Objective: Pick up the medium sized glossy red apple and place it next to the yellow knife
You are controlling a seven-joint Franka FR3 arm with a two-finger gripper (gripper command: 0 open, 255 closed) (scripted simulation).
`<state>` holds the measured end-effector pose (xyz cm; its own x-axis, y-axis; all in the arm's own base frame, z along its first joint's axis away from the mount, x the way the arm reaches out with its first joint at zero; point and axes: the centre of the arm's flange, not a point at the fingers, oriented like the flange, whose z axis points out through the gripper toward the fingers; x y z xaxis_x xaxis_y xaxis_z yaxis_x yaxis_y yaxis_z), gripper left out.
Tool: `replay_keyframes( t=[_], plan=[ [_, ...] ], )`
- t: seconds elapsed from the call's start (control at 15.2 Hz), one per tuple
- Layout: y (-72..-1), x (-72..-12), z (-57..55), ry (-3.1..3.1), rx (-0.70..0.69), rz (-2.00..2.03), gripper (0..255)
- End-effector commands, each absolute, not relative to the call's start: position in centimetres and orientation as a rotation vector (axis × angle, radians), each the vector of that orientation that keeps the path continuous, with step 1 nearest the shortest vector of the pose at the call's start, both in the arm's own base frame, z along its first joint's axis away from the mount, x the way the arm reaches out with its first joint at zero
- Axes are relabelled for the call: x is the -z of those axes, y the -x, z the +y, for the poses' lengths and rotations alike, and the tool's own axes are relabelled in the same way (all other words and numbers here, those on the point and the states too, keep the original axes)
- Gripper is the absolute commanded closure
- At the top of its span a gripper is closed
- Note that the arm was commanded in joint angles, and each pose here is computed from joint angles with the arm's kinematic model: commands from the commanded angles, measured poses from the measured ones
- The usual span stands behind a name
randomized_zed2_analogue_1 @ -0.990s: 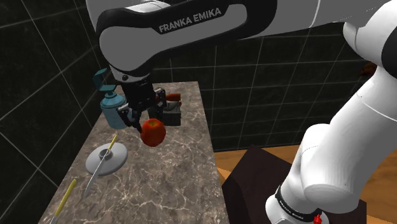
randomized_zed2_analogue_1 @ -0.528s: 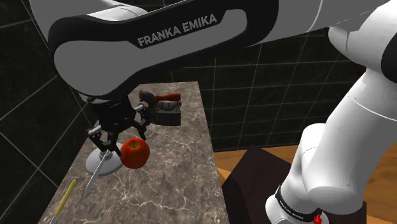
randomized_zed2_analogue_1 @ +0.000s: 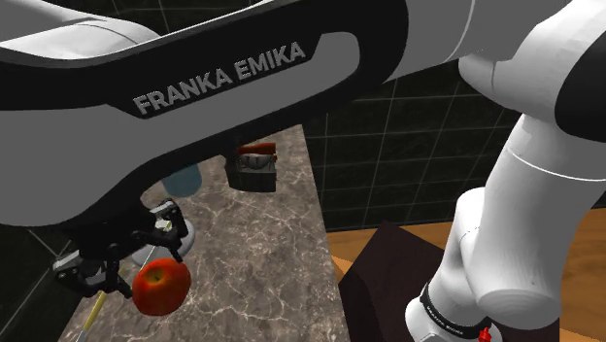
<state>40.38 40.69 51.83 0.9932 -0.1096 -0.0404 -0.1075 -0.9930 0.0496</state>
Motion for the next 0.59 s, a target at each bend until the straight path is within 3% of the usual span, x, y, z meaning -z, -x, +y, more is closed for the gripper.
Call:
replay_keyframes(
  t=[0.0, 0.53],
  plan=[
    [-39.7, -51.9, 43.1, -3.09, 0.067, -0.171, 255],
    [-39.7, -47.7, 43.1, -3.09, 0.067, -0.171, 255]
  ],
)
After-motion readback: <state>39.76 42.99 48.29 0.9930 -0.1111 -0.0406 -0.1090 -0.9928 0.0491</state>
